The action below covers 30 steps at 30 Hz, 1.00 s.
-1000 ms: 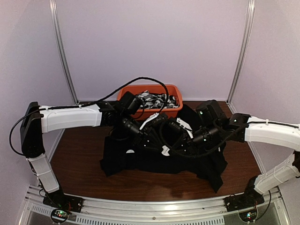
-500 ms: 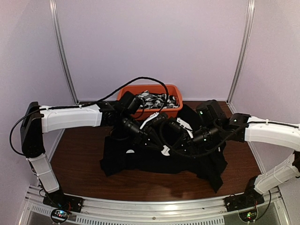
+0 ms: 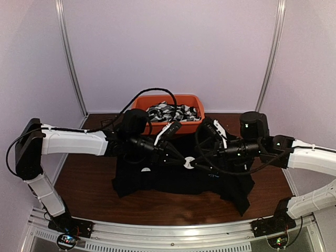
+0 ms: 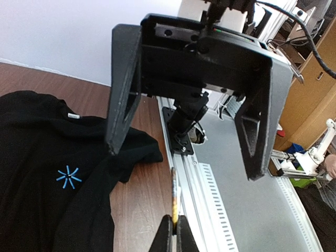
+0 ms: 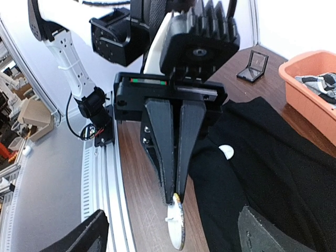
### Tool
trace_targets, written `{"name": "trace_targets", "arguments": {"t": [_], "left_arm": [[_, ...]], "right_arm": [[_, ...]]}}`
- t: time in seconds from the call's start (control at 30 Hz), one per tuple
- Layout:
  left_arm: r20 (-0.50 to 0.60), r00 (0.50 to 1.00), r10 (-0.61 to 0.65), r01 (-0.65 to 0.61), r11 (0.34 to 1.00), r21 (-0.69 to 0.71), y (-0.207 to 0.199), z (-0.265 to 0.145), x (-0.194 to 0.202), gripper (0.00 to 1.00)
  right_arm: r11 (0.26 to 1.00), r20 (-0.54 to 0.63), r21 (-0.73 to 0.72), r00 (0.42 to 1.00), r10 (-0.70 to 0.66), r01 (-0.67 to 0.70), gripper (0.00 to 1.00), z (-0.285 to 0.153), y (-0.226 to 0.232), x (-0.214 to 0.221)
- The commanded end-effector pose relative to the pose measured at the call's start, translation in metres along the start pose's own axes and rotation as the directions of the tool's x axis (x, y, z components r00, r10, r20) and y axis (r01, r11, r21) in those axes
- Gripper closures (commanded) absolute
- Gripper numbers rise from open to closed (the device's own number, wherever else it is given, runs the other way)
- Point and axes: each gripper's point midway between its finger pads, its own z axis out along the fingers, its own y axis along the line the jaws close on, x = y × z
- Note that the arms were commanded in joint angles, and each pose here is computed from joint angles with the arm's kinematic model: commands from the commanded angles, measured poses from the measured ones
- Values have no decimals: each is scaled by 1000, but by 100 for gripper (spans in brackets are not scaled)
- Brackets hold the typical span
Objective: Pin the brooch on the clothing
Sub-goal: Pass from the right arm to the left, then pass from the left arm to the right
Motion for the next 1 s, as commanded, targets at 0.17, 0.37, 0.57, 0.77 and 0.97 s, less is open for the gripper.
{"name": "trace_targets", "arguments": {"t": [0.17, 0.37, 0.57, 0.77, 0.97], "left_arm": [[238, 964, 119, -114, 993, -34, -16, -14, -44, 100], [349, 927, 135, -124, 991, -55, -22, -26, -48, 100], [399, 909, 120, -117, 993, -32, -26, -29, -44, 100], [396, 912, 108, -110, 994, -17, -27, -25, -41, 100], [388, 916, 97, -101, 995, -12, -26, -23, -38, 100]], "right_arm": [[998, 309, 34, 951, 34, -47, 14, -20, -6, -32], [998, 506, -2, 861, 56, -64, 23, -40, -4, -32], [996, 525, -57, 846, 91, -72, 34, -34, -2, -32], [987, 523, -142, 841, 137, -72, 43, -24, 4, -34], [983, 522, -168, 840, 149, -70, 47, -18, 5, -38]]}}
